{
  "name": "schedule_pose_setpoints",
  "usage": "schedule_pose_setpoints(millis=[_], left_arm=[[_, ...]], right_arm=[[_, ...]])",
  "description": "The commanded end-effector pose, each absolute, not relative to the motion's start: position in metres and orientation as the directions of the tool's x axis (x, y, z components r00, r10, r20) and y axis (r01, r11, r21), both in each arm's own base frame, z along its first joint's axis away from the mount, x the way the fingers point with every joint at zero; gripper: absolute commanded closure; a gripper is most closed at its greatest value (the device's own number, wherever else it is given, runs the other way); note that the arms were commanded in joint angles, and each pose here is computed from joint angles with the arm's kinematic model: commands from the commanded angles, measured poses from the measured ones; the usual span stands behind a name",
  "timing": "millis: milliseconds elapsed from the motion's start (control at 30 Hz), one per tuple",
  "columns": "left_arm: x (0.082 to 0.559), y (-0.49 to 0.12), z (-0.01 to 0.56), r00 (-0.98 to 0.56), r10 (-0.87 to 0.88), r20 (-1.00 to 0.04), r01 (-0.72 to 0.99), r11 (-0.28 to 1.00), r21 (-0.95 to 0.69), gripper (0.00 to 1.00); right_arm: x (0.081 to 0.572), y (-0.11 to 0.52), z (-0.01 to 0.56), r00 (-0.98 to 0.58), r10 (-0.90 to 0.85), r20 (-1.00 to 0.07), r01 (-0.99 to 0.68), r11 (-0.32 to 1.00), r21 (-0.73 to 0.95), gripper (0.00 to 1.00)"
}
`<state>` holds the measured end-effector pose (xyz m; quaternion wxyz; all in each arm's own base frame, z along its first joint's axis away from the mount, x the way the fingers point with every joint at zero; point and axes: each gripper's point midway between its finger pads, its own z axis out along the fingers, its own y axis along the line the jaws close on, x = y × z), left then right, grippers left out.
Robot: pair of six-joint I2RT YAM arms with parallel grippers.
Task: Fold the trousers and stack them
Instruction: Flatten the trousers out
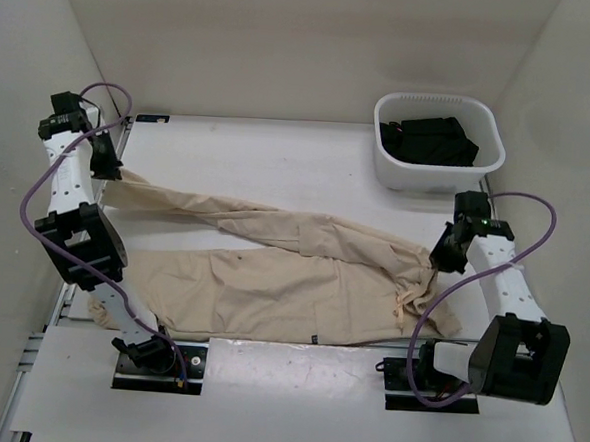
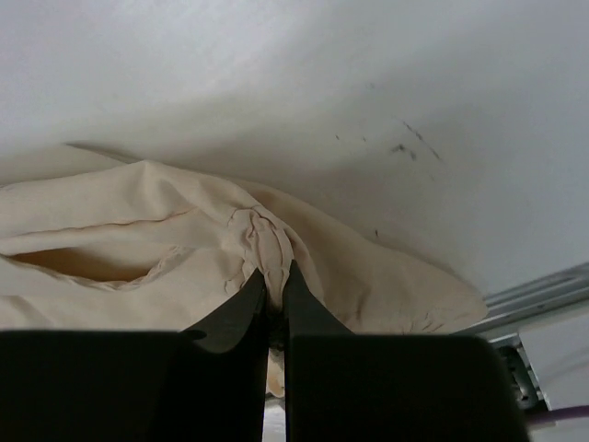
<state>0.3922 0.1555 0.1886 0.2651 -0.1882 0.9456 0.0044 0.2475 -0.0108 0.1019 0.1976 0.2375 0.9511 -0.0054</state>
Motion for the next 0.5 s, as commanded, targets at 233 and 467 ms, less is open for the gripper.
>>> schedule_pose_setpoints(millis=[233, 467], left_arm=[[0.396, 0.154, 0.215, -0.789, -0.307, -0.532, -0.362, 0.932, -0.001, 0.86], [0.508, 0.129, 0.107, -0.886, -0.164, -0.434, -0.262, 0.949, 0.177, 0.69]], right_arm=[[0.25, -0.025, 0.151, -0.746, 0.426, -0.512, 0.452, 0.888, 0.082, 1.0], [0.287, -0.002, 0.148, -0.793, 0.407, -0.454, 0.362, 0.913, 0.187, 1.0]])
